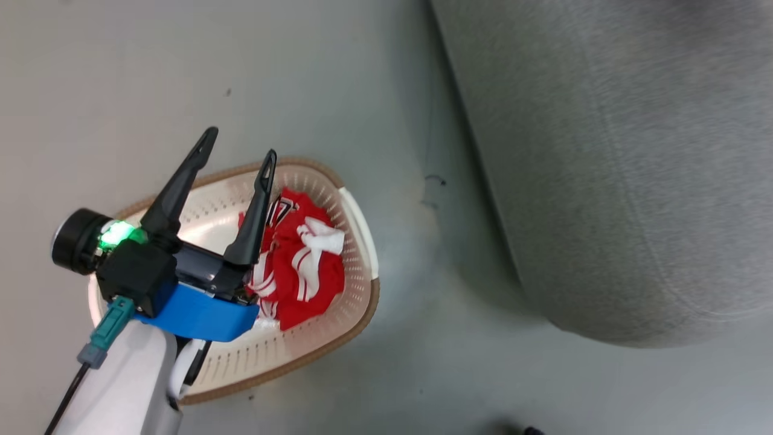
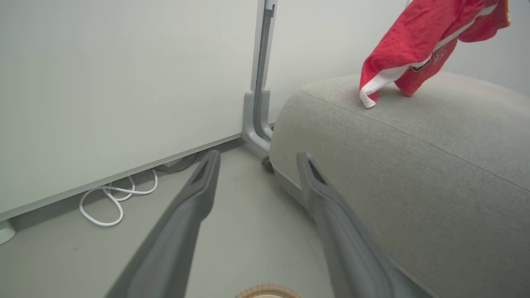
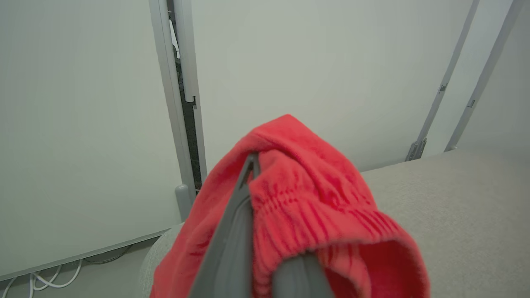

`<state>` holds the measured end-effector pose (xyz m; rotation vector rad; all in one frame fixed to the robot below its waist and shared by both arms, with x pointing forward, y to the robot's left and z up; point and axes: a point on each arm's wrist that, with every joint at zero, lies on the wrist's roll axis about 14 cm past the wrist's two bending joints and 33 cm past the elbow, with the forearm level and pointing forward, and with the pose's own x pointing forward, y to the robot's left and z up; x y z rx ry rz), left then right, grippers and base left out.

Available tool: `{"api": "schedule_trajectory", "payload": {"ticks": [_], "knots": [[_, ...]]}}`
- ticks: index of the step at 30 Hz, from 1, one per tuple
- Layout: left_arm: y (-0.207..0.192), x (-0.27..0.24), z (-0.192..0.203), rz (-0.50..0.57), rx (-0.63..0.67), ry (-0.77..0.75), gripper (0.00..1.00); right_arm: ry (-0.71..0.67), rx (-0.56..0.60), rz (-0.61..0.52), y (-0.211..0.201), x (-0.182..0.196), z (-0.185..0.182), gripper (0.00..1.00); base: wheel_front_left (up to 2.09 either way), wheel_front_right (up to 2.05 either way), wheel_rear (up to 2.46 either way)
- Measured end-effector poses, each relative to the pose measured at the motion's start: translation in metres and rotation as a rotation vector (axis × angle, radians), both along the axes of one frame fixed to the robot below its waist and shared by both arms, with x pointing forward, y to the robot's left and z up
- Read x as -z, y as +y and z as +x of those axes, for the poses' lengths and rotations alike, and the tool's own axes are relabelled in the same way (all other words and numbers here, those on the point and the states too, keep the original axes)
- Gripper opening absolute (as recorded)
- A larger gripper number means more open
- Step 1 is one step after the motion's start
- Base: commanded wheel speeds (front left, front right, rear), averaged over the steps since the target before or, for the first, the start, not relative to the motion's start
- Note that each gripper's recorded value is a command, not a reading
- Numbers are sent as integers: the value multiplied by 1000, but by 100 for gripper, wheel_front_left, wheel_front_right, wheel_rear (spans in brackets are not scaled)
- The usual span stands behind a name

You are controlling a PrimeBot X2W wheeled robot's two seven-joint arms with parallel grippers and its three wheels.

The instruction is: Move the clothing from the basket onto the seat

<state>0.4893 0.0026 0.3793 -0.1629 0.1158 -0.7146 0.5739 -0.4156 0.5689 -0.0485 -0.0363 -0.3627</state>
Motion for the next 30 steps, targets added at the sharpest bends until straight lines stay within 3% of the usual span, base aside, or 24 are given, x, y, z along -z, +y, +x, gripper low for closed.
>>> {"api": "schedule_trajectory", "payload": {"ticks": [6,13,14,15,16,30], "knots": [[13,27,8,4,-22,30,100,65,134,63,-32,71,2,0,0,0,0],[28,49,6,33,-41,66,100,195,226,131,-42,148,-11,0,0,0,0],[28,49,6,36,-41,66,100,207,238,141,-43,154,-15,10,0,0,0],[28,49,5,36,-40,67,100,221,244,145,-43,159,-18,42,0,0,0],[27,48,5,36,-39,66,100,236,245,148,-42,163,-20,100,0,0,0],[14,6,-5,-2,-36,34,100,299,179,157,-17,153,-45,100,0,0,0]]}}
